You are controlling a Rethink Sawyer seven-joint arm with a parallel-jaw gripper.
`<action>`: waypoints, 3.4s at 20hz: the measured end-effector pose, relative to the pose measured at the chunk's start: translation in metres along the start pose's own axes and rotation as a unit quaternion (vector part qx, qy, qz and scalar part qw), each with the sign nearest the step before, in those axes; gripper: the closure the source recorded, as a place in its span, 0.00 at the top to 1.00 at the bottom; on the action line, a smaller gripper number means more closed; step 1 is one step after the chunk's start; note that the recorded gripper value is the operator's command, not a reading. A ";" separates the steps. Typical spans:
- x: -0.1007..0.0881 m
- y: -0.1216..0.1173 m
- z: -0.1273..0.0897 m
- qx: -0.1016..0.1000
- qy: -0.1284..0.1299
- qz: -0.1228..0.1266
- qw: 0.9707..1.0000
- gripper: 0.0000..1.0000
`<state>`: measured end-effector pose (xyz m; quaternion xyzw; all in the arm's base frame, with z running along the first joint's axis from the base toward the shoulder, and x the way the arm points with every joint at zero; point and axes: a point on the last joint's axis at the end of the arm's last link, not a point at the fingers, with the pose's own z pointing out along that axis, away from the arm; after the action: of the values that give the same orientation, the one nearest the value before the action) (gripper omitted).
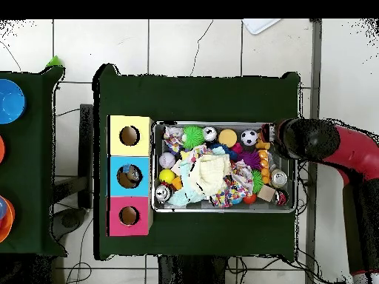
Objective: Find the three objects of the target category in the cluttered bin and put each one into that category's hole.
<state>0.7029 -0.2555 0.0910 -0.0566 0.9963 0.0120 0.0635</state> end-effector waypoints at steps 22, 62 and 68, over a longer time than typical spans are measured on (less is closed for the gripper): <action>-0.008 0.002 0.007 0.015 -0.034 -0.008 0.999 1.00; 0.026 -0.015 0.059 -0.045 -0.014 0.028 0.998 1.00; 0.026 -0.013 0.061 -0.046 -0.014 0.024 0.999 1.00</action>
<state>0.6866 -0.2698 0.0272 -0.0352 0.9947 0.0605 0.0748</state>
